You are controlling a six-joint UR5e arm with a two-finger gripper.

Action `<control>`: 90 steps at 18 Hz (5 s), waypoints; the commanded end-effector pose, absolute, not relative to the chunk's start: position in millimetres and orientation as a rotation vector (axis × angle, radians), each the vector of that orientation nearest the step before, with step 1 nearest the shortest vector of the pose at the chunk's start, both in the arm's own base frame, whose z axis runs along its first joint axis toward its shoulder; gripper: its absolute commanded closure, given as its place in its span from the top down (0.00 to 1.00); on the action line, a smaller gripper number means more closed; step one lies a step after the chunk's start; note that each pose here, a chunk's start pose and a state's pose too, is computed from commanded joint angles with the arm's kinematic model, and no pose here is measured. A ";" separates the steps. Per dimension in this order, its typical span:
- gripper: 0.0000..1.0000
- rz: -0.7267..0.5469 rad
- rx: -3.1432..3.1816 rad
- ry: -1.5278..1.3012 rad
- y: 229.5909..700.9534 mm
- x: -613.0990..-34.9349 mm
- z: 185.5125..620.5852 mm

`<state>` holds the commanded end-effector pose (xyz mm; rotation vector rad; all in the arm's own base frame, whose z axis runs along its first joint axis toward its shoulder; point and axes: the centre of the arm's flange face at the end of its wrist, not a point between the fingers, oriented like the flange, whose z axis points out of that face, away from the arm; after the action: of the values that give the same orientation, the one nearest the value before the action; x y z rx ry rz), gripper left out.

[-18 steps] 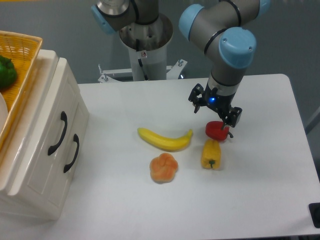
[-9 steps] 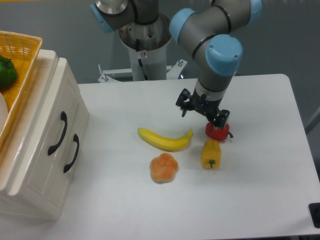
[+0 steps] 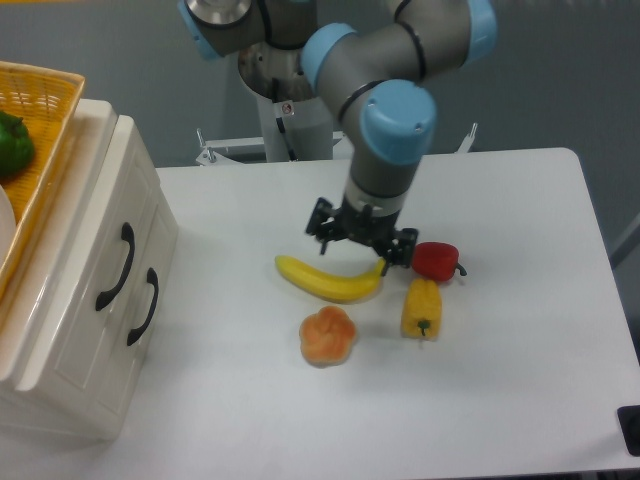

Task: Slide the top white drawer open
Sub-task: 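Move the gripper over the banana toward the top drawer handle, then hook the gripper fingers around the top drawer's black handle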

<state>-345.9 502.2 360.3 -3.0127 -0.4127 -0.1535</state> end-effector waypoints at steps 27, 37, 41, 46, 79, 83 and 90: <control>1.00 -0.488 -2.885 -0.576 561.1 -232.8 379.0; 1.00 -0.578 -2.858 -0.558 577.6 -208.7 378.7; 1.00 -0.623 -2.838 -0.555 580.6 -202.7 379.9; 1.00 -0.637 -2.829 -0.552 581.3 -199.6 382.3; 1.00 -0.657 -2.855 -0.519 586.6 -181.3 372.1; 1.00 -0.660 -2.855 -0.519 587.5 -181.7 371.1; 1.00 -0.660 -2.861 -0.520 588.8 -181.8 367.5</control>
<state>-181.8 588.8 367.5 -2.8607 -0.5197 -0.6596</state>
